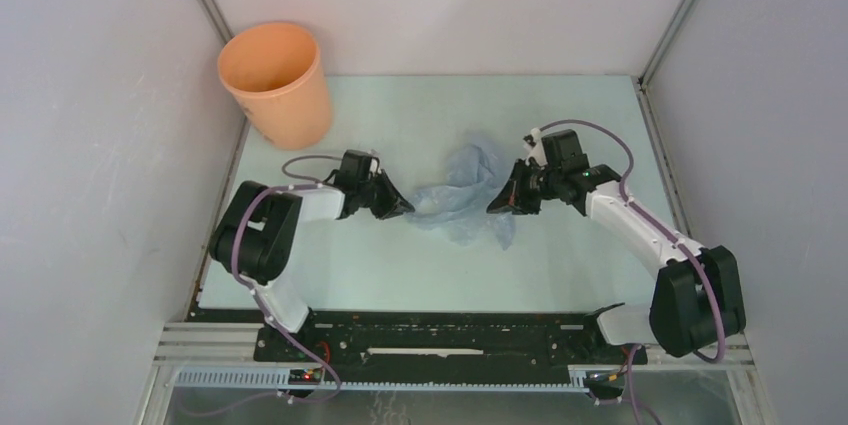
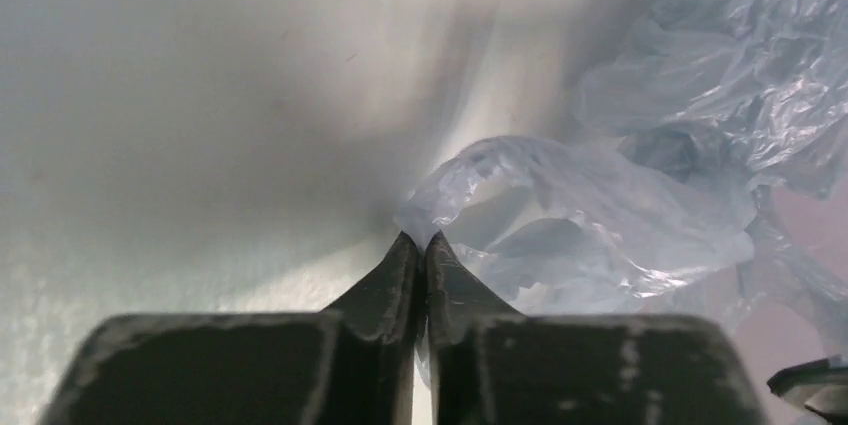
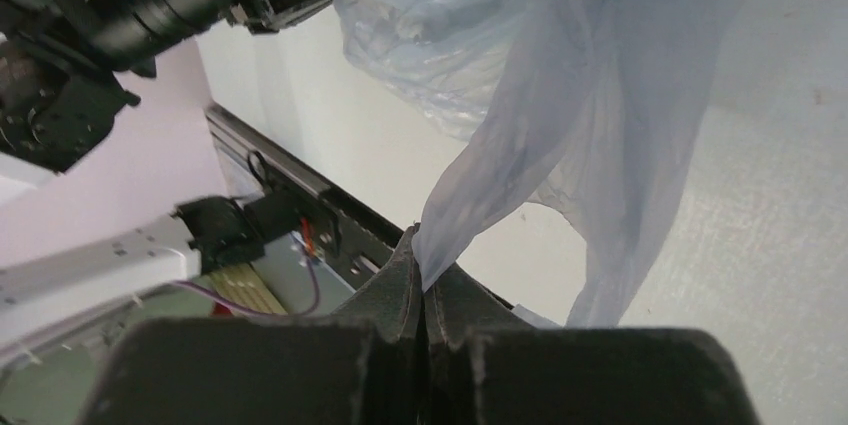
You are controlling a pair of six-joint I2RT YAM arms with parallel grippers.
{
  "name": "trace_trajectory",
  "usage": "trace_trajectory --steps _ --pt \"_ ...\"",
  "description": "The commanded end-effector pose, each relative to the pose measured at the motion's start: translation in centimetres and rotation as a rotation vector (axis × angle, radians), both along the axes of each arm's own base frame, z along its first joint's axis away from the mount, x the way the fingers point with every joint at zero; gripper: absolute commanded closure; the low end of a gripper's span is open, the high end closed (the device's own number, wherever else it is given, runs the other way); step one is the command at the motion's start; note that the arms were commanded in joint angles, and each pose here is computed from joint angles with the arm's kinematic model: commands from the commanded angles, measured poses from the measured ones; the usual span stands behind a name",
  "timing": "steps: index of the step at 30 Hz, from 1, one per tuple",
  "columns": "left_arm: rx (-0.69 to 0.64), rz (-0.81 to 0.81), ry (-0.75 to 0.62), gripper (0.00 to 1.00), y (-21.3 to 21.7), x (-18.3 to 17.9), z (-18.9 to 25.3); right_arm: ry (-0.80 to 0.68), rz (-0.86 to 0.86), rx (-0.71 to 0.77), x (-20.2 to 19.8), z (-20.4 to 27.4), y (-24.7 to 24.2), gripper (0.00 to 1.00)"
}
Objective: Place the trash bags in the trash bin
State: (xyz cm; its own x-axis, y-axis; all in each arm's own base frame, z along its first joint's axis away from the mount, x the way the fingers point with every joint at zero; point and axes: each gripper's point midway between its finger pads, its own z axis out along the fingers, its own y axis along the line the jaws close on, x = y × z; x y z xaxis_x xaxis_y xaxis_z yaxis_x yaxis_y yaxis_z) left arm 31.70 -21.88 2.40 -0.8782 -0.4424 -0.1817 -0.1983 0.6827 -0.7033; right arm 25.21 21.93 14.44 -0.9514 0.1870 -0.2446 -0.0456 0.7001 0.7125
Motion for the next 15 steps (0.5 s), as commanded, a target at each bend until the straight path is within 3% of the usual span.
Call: trace_trajectory --steps 1,3,6,8,10,11,13,15 --pt "-0.028 0.03 -0.196 0.99 -1.1 6.3 7.9 0.016 -0.119 0.112 2.7 4.1 -0.7 1.0" --pt "0.024 0.061 -0.328 1.0 -0.4 8.6 14.8 0.011 -0.155 0.154 4.6 7.0 -1.0 1.0" --pt "0.072 0.11 -0.632 1.0 0.7 10.5 29.5 -0.095 -0.185 0.202 7.5 14.9 -1.4 1.0" --pt "0.111 0.136 -0.879 1.0 1.6 8.7 40.7 -0.257 -0.16 0.23 7.8 22.7 -1.4 1.0" --pt "0.139 0.11 -1.151 1.0 2.0 3.9 50.0 -0.564 -0.124 0.236 5.7 32.5 -1.6 1.0" --pt "0.164 0.111 -1.258 1.0 2.4 1.4 53.0 -0.697 -0.12 0.233 4.4 36.0 -1.7 1.0" --pt "0.191 0.12 -1.362 1.0 2.9 -2.0 54.7 -0.864 -0.109 0.257 2.1 39.8 -1.6 1.0" --pt "0.201 0.164 -1.296 1.0 3.8 -2.3 51.7 -0.882 -0.095 0.302 1.6 39.3 -1.1 1.0"
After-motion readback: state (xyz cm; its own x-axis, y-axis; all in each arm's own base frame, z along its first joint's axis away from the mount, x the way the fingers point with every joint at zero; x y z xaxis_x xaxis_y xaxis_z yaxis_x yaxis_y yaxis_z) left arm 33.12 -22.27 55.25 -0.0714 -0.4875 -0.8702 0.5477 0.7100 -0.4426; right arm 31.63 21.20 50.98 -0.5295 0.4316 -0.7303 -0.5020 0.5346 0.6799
